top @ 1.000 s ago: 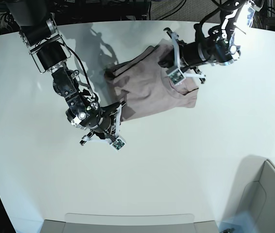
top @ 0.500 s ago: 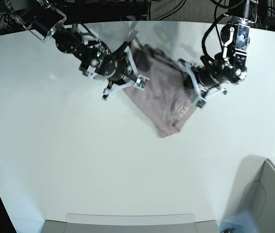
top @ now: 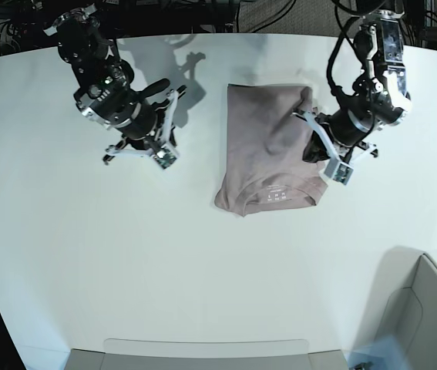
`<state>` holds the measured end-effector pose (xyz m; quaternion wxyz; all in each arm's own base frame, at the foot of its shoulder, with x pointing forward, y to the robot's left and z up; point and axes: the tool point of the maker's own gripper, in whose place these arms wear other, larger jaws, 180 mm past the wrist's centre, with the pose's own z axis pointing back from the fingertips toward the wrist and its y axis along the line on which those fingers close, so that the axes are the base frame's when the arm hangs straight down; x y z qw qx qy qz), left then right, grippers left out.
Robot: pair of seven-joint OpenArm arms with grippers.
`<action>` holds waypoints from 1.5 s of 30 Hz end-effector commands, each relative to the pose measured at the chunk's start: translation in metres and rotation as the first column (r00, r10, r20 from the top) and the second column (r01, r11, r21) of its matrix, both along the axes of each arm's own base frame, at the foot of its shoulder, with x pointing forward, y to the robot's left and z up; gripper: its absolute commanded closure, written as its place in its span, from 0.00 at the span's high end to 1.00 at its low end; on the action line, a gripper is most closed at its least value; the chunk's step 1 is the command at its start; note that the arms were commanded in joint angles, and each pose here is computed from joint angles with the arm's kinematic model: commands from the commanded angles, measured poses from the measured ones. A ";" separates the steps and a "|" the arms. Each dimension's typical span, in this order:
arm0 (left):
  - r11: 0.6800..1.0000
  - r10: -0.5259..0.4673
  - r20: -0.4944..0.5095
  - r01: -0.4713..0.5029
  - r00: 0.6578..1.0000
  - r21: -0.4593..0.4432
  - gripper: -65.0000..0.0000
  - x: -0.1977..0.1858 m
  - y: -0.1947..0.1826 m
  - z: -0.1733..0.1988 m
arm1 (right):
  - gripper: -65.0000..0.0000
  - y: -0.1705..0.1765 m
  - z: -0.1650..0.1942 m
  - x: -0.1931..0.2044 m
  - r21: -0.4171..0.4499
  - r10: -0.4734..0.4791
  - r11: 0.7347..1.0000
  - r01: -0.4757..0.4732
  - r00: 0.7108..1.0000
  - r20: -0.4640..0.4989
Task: Fold the T-shirt properly
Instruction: 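Press the folded shirt flat with the left gripper and withdraw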
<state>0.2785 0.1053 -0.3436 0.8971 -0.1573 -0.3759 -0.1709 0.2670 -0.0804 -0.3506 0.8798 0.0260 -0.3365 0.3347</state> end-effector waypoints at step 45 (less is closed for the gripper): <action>0.880 0.185 -0.059 -0.139 0.981 0.454 0.00 -0.067 0.143 -0.001 | 0.02 -0.058 -0.048 -0.170 -0.020 -0.119 0.993 0.118 0.952 -0.282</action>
